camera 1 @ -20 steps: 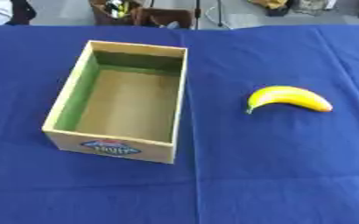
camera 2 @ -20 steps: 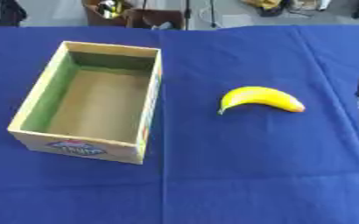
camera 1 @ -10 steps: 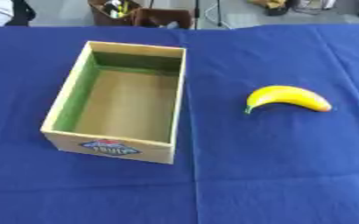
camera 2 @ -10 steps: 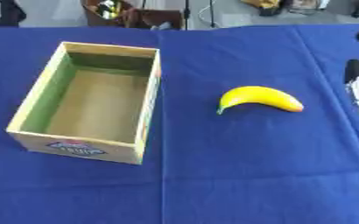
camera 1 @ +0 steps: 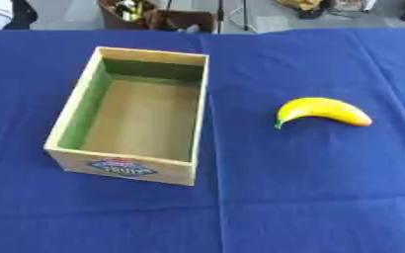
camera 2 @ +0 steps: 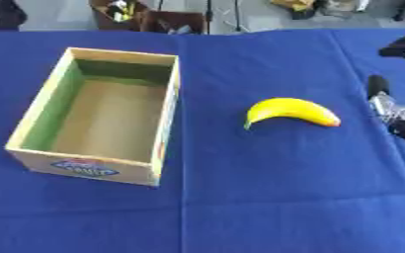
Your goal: Pick up objects on the table and place them in the box.
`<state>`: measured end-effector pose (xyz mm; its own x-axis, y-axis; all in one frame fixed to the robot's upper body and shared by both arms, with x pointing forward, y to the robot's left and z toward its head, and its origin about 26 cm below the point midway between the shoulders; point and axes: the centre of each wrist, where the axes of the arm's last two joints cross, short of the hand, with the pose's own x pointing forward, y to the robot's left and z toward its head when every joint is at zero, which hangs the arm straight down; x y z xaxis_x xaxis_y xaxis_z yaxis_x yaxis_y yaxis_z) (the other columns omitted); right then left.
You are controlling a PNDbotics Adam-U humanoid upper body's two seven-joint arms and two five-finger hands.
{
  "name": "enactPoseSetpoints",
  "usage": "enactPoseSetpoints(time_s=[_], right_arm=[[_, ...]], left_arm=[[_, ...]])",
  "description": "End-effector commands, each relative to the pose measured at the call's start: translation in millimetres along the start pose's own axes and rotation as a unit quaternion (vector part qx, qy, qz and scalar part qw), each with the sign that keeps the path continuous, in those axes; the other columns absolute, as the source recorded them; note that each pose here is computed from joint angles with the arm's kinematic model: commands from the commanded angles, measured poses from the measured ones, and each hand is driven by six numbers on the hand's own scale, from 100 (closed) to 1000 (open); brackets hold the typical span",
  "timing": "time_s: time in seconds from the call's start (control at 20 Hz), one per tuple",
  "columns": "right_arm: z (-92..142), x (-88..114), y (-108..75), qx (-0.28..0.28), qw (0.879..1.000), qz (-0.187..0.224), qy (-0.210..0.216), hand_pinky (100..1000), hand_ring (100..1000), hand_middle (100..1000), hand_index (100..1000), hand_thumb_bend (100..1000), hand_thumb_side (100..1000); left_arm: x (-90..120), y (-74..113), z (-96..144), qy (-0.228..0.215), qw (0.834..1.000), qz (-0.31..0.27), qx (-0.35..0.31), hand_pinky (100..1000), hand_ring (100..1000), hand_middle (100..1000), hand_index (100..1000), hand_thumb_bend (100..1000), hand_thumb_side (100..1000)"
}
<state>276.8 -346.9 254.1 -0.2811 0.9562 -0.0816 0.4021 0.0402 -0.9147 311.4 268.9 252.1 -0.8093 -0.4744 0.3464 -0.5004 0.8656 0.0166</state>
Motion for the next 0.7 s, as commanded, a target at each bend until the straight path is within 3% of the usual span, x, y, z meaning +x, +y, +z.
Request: enactPoseSetpoints(time_s=[0.05,0.7], right_arm=[[-5,2,-13.4,0.021,1.000,0.013,-0.007,816,864,811,876,123,953],[-22,14,-28.8,0.091,0.996,0.007,-0.010,827,890,820,897,201,901]], left_arm=[[6,1.0,-8,-0.017,1.000,0.006,-0.002,566,702,759,914,100,1000],[7,-1.0,-7,-0.015,1.000,0.011,-0.007,564,703,758,914,100,1000]])
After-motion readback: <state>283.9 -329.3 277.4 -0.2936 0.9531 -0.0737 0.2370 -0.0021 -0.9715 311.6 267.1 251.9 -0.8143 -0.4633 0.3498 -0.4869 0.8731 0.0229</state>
